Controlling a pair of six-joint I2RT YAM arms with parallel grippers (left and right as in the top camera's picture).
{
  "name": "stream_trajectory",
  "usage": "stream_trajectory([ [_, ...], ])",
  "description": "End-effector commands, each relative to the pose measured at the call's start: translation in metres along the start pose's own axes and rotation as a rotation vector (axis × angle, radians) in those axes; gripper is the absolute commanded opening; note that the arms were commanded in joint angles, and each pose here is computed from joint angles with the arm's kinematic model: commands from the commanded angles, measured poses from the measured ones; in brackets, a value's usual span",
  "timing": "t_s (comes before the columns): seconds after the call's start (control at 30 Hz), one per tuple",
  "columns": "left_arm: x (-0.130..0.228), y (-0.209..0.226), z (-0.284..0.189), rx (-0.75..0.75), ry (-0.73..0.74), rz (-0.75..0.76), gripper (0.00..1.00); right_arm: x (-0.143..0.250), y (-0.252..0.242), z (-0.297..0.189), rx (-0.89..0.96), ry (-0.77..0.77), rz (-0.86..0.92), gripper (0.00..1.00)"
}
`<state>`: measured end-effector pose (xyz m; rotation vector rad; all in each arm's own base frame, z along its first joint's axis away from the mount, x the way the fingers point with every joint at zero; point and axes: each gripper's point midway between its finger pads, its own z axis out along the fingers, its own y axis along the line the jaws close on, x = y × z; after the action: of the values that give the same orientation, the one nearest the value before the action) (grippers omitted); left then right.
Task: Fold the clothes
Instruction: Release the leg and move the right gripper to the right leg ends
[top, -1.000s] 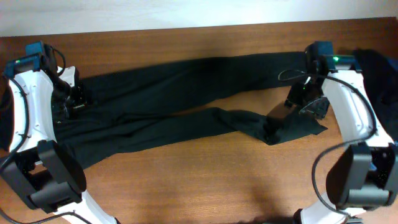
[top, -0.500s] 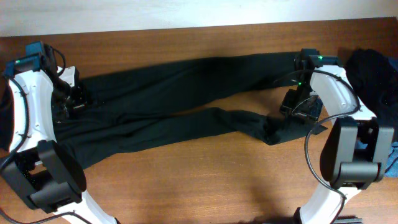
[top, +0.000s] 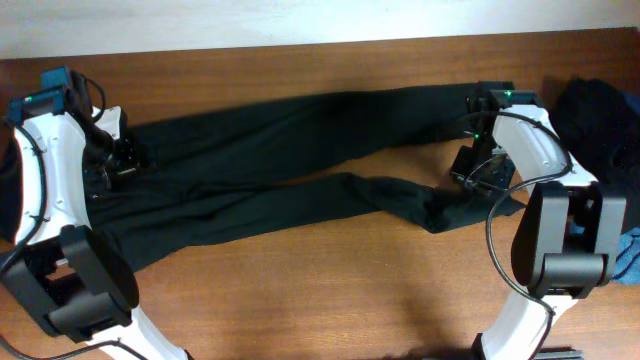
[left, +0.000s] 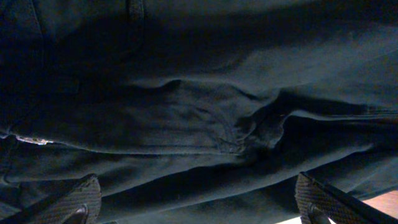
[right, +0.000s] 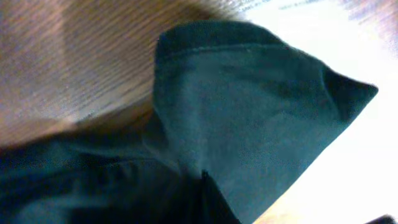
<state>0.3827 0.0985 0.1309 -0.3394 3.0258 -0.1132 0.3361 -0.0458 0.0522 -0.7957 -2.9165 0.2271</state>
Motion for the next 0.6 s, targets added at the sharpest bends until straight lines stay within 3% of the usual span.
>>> stream_trajectory([
  [0.0, -0.001, -0.001, -0.011, -0.002, -0.029, 0.022, 0.99, 0.002, -0.002, 0.002, 0.025, 0.007, -0.008, 0.04],
  [0.23, -0.001, -0.001, -0.011, -0.002, -0.029, 0.022, 0.99, -0.006, -0.002, -0.03, 0.005, -0.028, -0.02, 0.04],
  [0.57, -0.001, -0.001, -0.011, -0.002, -0.029, 0.022, 0.99, -0.029, 0.012, -0.119, -0.208, -0.284, 0.012, 0.04],
])
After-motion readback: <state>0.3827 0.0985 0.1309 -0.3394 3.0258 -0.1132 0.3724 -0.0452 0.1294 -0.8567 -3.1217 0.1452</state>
